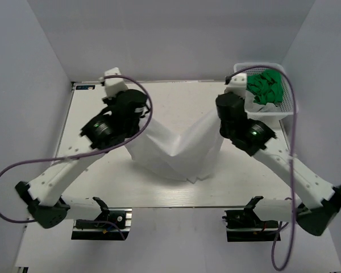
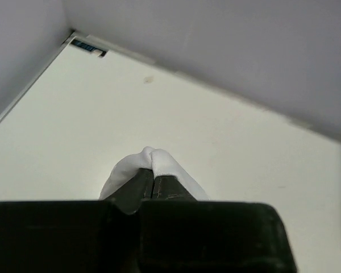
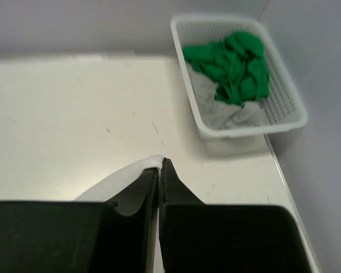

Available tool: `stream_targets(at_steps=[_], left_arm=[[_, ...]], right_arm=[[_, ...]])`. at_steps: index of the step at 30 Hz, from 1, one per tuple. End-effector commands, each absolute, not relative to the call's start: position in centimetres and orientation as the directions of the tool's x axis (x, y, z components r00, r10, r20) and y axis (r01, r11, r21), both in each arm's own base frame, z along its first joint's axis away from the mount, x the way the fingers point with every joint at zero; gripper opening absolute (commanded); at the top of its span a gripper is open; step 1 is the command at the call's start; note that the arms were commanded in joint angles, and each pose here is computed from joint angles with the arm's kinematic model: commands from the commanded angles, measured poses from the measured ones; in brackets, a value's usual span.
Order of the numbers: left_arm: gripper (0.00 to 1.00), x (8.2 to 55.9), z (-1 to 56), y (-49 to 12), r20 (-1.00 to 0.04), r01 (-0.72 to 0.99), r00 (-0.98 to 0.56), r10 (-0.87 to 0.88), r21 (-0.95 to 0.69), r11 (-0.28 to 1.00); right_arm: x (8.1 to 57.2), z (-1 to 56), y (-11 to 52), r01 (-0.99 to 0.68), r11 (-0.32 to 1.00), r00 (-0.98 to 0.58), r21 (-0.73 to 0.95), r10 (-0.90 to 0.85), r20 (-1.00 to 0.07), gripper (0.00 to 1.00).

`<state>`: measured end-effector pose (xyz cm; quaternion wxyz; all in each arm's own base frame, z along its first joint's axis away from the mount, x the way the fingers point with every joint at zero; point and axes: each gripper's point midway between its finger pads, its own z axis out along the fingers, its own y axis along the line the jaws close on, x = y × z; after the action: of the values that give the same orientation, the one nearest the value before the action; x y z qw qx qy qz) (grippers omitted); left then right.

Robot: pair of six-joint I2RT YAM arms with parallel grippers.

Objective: Fold and stack the t-shirts
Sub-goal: Flatten out the tshirt

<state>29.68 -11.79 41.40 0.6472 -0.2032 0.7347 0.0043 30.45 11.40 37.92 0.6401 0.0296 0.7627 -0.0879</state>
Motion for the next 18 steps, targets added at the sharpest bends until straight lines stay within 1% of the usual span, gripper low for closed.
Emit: stream_targets(at_steps=[1, 2, 3, 4, 5, 6, 7, 8, 9, 10, 11, 12, 13, 14, 15, 16, 17, 18], left_arm=[[0.00, 32.6, 36.0, -11.4, -0.957, -0.401, -0.159, -0.244, -0.164, 0.901], [0.00, 34.1, 34.6, -11.1, -0.944, -0.410, -0.191, -0.270, -0.174, 0.896], [0.00, 35.1, 33.2, -11.2, -0.935, -0.407, -0.223, -0.276, -0.168, 0.898], [0.00, 36.2, 31.5, -11.2, -0.926, -0.414, -0.256, -0.276, -0.152, 0.897], [0.00, 38.1, 29.3, -12.2, -0.909, -0.401, -0.304, -0.284, -0.148, 0.904], [0.00, 39.7, 27.7, -10.6, -0.899, -0.435, -0.327, -0.291, -0.130, 0.891], [0.00, 41.0, 26.7, -10.3, -0.890, -0.447, -0.341, -0.302, -0.129, 0.885], [0.00, 42.6, 25.4, -10.7, -0.870, -0.424, -0.377, -0.317, -0.142, 0.894], [0.00, 45.3, 23.2, -9.7, -0.851, -0.458, -0.405, -0.334, -0.128, 0.880], [0.00, 46.7, 22.0, -9.4, -0.836, -0.456, -0.433, -0.337, -0.119, 0.882], [0.00, 48.1, 20.6, -9.8, -0.810, -0.441, -0.467, -0.354, -0.133, 0.888], [0.00, 50.6, 21.7, -8.7, -0.815, -0.451, -0.437, -0.381, -0.168, 0.877], [0.00, 52.4, 17.2, -9.4, -0.757, -0.435, -0.529, -0.384, -0.146, 0.888], [0.00, 53.6, 16.1, -9.2, -0.736, -0.437, -0.551, -0.395, -0.149, 0.887], [0.00, 55.6, 17.7, -9.2, -0.742, -0.430, -0.528, -0.413, -0.186, 0.884], [0.00, 56.9, 13.6, -8.6, -0.706, -0.440, -0.579, -0.408, -0.151, 0.885], [0.00, 58.1, 13.1, -8.5, -0.704, -0.433, -0.580, -0.410, -0.160, 0.887], [0.00, 59.4, 14.0, -8.6, -0.712, -0.422, -0.560, -0.423, -0.193, 0.886]], right_arm=[[33.2, 34.7, 10.7, 0.200, 0.979, -0.202, -0.040, 0.001, -0.979, 0.00], [34.1, 33.4, 10.8, 0.199, 0.978, -0.233, -0.059, -0.011, -0.973, 0.00], [34.7, 32.7, 11.5, 0.161, 0.986, -0.251, -0.048, -0.006, -0.968, 0.00], [36.1, 31.1, 10.3, 0.197, 0.978, -0.287, -0.072, -0.013, -0.958, 0.00], [37.2, 29.7, 10.5, 0.192, 0.978, -0.317, -0.087, -0.022, -0.948, 0.00], [38.2, 29.5, 11.8, 0.131, 0.990, -0.320, -0.051, -0.007, -0.947, 0.00], [39.7, 28.0, 10.4, 0.163, 0.984, -0.353, -0.070, -0.008, -0.936, 0.00], [40.9, 26.1, 11.0, 0.131, 0.988, -0.397, -0.086, -0.027, -0.918, 0.00], [42.4, 26.9, 10.5, 0.142, 0.988, -0.372, -0.066, -0.009, -0.928, 0.00], [44.1, 23.3, 10.9, 0.103, 0.991, -0.449, -0.088, -0.033, -0.893, 0.00], [45.0, 22.7, 10.9, 0.092, 0.992, -0.464, -0.090, -0.037, -0.885, 0.00], [46.7, 24.6, 10.8, 0.083, 0.994, -0.433, -0.073, -0.030, -0.901, 0.00], [48.4, 20.3, 11.7, 0.029, 0.997, -0.517, -0.068, -0.043, -0.855, 0.00], [49.2, 19.2, 11.3, 0.016, 0.997, -0.548, -0.072, -0.052, -0.835, 0.00], [51.3, 22.9, 12.1, -0.007, 0.999, -0.484, -0.043, -0.041, -0.874, 0.00], [53.3, 17.6, 12.2, -0.026, 0.999, -0.573, -0.045, -0.052, -0.818, 0.00], [54.3, 16.9, 12.4, -0.037, 0.999, -0.584, -0.038, -0.053, -0.810, 0.00], [56.5, 20.9, 13.2, -0.063, 0.998, -0.523, -0.006, -0.038, -0.852, 0.00]])
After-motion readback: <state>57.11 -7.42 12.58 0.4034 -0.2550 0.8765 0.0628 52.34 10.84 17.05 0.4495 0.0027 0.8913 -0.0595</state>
